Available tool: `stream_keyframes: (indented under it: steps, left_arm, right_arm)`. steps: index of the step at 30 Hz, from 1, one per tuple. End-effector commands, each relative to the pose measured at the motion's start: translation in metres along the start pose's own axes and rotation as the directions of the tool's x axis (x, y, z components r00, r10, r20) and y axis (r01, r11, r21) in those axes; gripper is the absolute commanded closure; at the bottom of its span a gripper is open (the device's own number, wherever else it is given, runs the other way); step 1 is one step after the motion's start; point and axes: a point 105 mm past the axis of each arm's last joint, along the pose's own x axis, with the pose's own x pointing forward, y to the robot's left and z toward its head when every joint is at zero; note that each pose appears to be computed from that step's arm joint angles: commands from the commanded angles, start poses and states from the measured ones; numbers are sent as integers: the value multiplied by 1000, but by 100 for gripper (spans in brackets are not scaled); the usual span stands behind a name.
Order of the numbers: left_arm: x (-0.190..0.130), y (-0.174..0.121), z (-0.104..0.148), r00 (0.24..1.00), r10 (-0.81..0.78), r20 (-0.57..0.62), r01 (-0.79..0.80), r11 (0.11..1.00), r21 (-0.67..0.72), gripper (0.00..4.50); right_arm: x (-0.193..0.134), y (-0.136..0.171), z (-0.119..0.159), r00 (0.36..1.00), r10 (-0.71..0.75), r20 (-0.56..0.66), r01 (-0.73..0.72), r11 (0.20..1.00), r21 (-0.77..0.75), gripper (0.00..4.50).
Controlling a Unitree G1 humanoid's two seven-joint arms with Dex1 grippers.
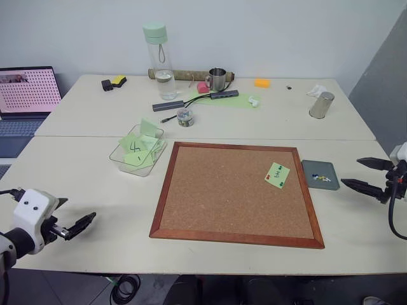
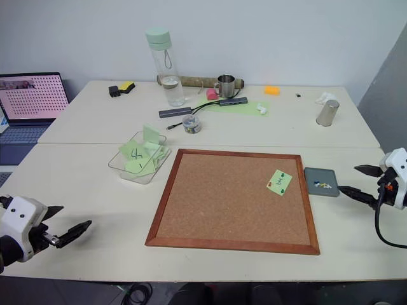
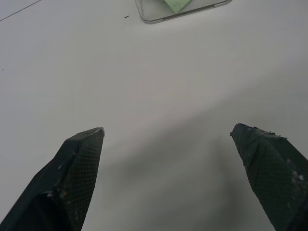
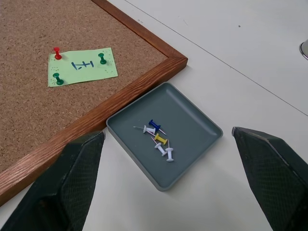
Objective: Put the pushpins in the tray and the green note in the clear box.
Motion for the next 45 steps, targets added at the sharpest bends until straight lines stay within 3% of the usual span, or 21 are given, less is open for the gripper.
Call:
stream_keyframes:
  steps: [1,19,31,36,40,45]
  left_arm:
    - [-6,6,12,1000,12,22,-13,999,40,0]
    - [4,3,15,1000,18,16,-18,999,34,0]
    - [18,-6,44,989,-21,150,23,1000,-11,0]
    - [34,-46,88,950,-200,240,177,977,116,98]
    - [48,-92,124,872,-393,292,333,913,237,182]
    - [64,-144,144,760,-580,293,498,810,311,286]
  right_arm:
    - [-4,-3,11,1000,-2,10,2,999,-50,4]
    - [0,-2,7,1000,-22,12,23,998,-58,4]
    - [0,-3,11,999,-28,25,30,997,-69,4]
    - [7,6,17,999,20,34,-18,997,-79,0]
    - [14,16,22,997,64,43,-60,995,-82,0]
    - [28,31,32,990,120,74,-113,990,-87,0]
